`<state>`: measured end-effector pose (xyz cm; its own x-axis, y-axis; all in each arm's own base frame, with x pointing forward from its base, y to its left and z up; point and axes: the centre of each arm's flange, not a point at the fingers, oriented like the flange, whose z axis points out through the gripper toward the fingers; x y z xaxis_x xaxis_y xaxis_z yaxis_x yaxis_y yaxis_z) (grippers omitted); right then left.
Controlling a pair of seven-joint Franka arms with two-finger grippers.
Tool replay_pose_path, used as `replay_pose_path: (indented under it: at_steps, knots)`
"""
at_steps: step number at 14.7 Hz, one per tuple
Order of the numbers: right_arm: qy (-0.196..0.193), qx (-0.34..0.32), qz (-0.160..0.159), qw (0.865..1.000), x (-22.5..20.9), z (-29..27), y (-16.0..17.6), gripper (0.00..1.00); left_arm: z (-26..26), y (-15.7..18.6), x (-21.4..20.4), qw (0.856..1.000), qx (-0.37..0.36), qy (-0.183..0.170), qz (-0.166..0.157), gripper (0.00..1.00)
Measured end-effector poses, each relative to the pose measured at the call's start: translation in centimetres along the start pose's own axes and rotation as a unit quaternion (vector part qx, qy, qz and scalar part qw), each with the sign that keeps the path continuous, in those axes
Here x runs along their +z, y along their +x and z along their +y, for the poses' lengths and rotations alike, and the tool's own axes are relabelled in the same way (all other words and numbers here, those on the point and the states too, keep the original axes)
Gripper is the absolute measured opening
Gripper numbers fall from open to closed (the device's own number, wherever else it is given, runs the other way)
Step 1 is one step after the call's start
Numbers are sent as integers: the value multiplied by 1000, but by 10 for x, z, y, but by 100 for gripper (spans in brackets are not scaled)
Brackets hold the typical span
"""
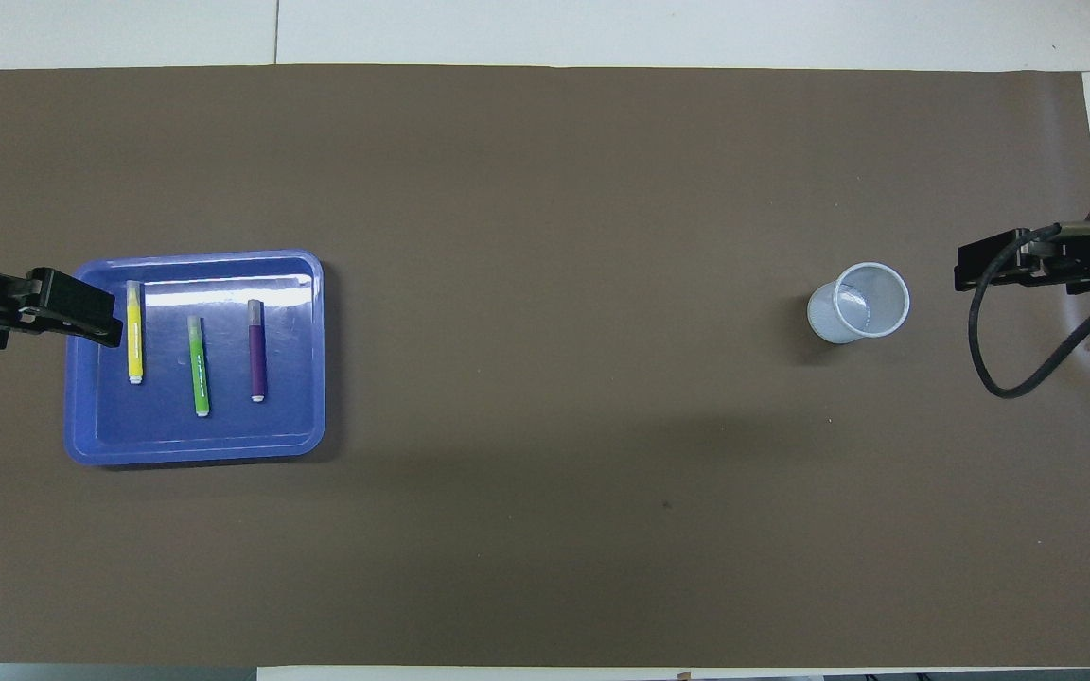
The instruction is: Transfer and insert pens with both arms
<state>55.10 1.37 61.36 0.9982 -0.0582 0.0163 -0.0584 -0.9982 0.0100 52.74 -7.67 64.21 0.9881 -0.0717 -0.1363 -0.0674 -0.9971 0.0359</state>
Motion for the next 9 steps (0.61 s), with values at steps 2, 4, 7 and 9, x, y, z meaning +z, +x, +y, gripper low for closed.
replay_pose_path:
  at_steps: [2, 4, 7, 9]
  knots:
    - [0, 0, 0, 1000, 0, 0, 0, 100, -6, 3, 4, 1000, -6, -1, 5, 100]
    - [0, 0, 0, 1000, 0, 0, 0, 100, -21, 6, 17, 1000, -20, -2, 12, 100]
    - [0, 0, 0, 1000, 0, 0, 0, 100, -58, 9, 53, 1000, -10, -5, 17, 100]
    - [0, 0, 0, 1000, 0, 0, 0, 100, -88, 16, 86, 1000, -2, -7, 25, 100]
